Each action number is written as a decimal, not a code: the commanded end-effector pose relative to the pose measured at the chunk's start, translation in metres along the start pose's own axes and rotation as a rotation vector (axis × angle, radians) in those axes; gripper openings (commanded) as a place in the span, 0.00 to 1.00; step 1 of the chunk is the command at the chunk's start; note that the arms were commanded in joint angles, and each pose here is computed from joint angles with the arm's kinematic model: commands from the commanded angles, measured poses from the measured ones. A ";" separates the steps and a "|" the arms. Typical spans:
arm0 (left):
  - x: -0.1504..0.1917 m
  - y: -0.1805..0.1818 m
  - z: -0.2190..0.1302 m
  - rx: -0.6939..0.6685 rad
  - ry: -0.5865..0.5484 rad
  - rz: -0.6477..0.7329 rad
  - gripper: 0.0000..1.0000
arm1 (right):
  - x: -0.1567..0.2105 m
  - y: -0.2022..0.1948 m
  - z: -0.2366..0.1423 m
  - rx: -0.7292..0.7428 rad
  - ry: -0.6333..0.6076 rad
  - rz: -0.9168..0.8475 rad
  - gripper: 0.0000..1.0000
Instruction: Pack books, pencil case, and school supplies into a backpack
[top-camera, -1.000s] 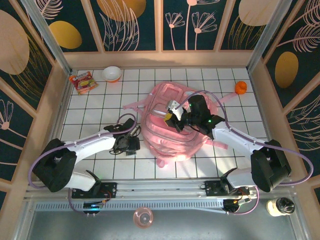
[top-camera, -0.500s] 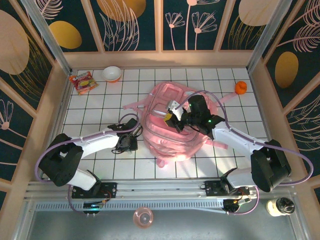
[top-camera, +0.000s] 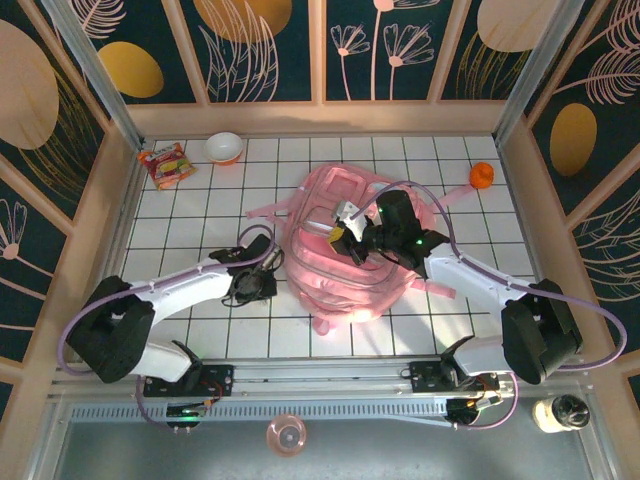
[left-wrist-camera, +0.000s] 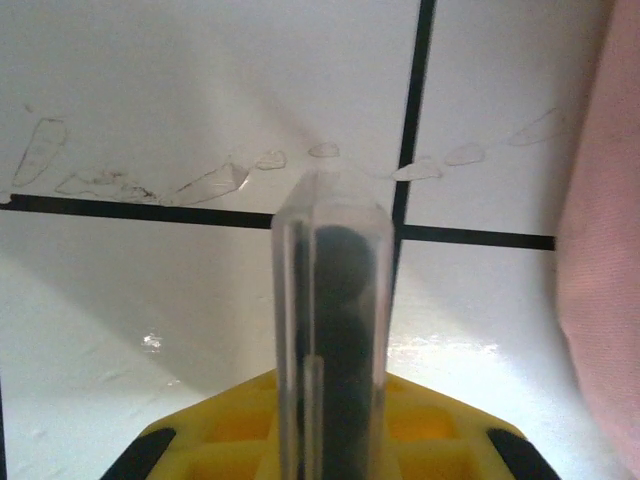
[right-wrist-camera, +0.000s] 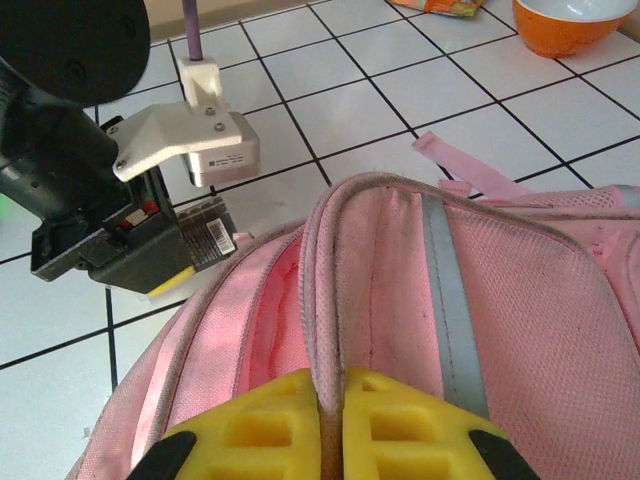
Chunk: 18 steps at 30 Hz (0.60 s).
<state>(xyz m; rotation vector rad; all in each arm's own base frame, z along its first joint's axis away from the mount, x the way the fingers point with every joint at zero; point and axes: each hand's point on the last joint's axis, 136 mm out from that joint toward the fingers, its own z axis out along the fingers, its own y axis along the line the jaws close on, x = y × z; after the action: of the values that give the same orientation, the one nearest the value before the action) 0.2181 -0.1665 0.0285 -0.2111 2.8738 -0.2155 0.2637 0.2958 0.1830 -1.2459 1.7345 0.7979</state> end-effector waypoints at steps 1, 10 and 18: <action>-0.006 -0.010 -0.012 0.059 -0.032 -0.022 0.01 | -0.022 0.009 -0.004 -0.048 -0.060 -0.036 0.00; -0.032 -0.062 -0.078 0.431 -0.177 -0.122 0.02 | -0.039 -0.008 -0.009 0.037 -0.116 0.042 0.00; -0.055 -0.117 -0.153 0.989 -0.279 -0.311 0.02 | -0.085 -0.011 -0.022 0.042 -0.293 0.114 0.00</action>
<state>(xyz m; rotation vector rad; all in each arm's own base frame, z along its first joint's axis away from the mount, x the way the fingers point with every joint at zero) 0.2398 -0.2293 0.1635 -0.3955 2.3110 -1.1493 0.2773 0.2996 0.2011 -1.0352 1.8000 0.8870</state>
